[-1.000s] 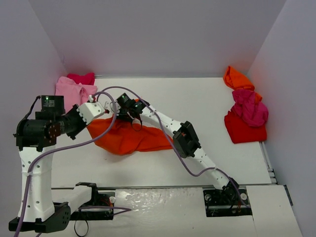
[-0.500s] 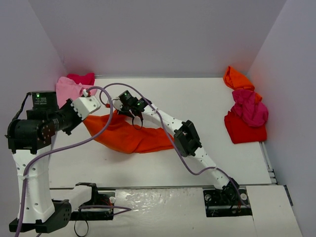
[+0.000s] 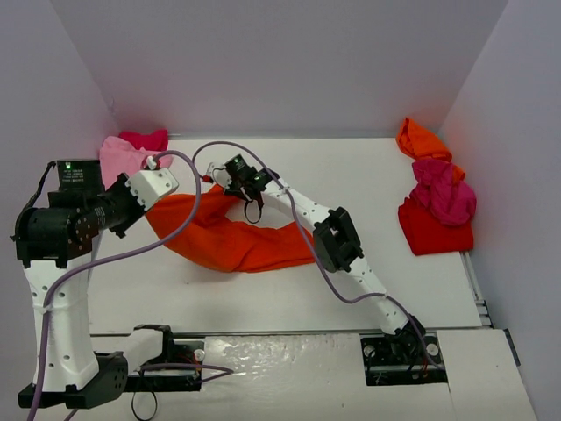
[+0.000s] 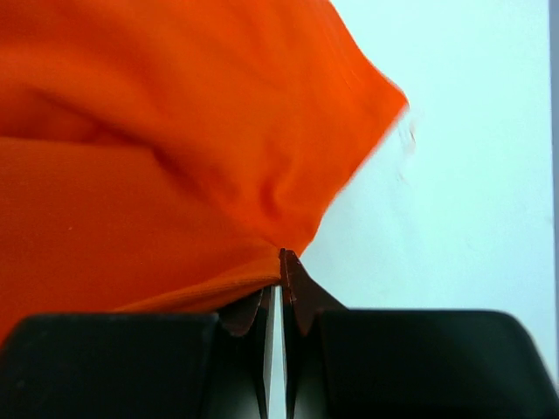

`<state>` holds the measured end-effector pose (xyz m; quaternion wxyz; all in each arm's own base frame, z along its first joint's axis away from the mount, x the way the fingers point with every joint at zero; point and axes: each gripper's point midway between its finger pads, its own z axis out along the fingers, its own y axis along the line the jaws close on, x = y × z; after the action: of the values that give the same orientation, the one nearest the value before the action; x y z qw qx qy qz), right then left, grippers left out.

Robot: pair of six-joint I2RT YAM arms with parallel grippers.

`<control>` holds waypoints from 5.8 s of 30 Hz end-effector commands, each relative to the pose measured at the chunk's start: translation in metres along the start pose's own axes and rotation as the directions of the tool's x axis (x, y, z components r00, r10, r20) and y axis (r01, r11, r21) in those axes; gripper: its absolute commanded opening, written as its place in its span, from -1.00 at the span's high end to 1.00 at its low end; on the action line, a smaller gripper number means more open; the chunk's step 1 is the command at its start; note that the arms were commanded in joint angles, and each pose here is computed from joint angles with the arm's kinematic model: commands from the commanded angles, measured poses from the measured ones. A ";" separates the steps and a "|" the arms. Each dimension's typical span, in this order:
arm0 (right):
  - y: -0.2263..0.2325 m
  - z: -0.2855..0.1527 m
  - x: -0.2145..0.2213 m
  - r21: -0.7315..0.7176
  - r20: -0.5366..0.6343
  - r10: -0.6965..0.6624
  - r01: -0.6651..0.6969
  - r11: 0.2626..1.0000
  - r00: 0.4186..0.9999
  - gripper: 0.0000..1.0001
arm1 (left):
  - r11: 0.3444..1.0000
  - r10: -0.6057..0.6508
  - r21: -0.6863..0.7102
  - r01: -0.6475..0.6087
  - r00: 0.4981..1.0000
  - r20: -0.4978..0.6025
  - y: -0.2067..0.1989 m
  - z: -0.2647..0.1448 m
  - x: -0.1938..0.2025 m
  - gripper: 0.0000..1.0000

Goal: Fold and stack the t-shirts
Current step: Flatten out the tshirt

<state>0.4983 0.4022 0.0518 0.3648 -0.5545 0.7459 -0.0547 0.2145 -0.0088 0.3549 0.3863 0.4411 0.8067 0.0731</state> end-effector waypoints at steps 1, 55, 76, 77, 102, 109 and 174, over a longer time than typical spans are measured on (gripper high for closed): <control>-0.174 -0.105 0.017 0.389 0.008 0.088 -0.085 0.917 0.996 1.00 | 0.999 -0.035 0.009 0.035 0.999 -0.020 0.004 0.001 0.000 1.00; -0.038 -0.140 0.168 -0.083 -0.345 0.007 -0.038 0.996 0.938 1.00 | 0.987 0.135 -0.036 -0.155 0.935 -0.329 0.054 0.016 0.027 1.00; -0.041 -0.114 0.157 -0.099 -0.284 0.063 -0.095 0.991 0.957 -0.42 | 0.992 0.122 0.047 -0.113 0.892 -0.435 0.032 0.051 0.064 1.00; -0.039 -0.118 0.161 -0.115 -0.280 0.067 -0.102 0.988 0.958 -0.33 | 0.993 0.119 0.041 -0.112 0.895 -0.431 0.032 0.050 0.063 1.00; 0.009 -0.147 0.153 -0.389 -0.178 -0.004 -0.067 0.919 0.984 -0.07 | 0.995 0.099 0.013 -0.103 0.905 -0.415 0.028 0.047 0.064 1.00; 0.001 -0.130 0.160 -0.402 -0.191 0.002 -0.080 0.912 0.982 -0.08 | 0.995 0.093 0.018 -0.094 0.908 -0.409 0.026 0.048 0.064 1.00; -0.249 -0.220 0.153 0.503 -0.137 0.260 -0.159 0.850 0.956 1.00 | 0.796 -0.154 -0.585 0.152 0.987 0.046 0.150 -0.001 -0.046 1.00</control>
<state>0.4951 0.1731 0.0840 0.2288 -0.5169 0.8211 -0.0797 0.3040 0.0370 0.3430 0.3282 0.3673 0.8401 0.2271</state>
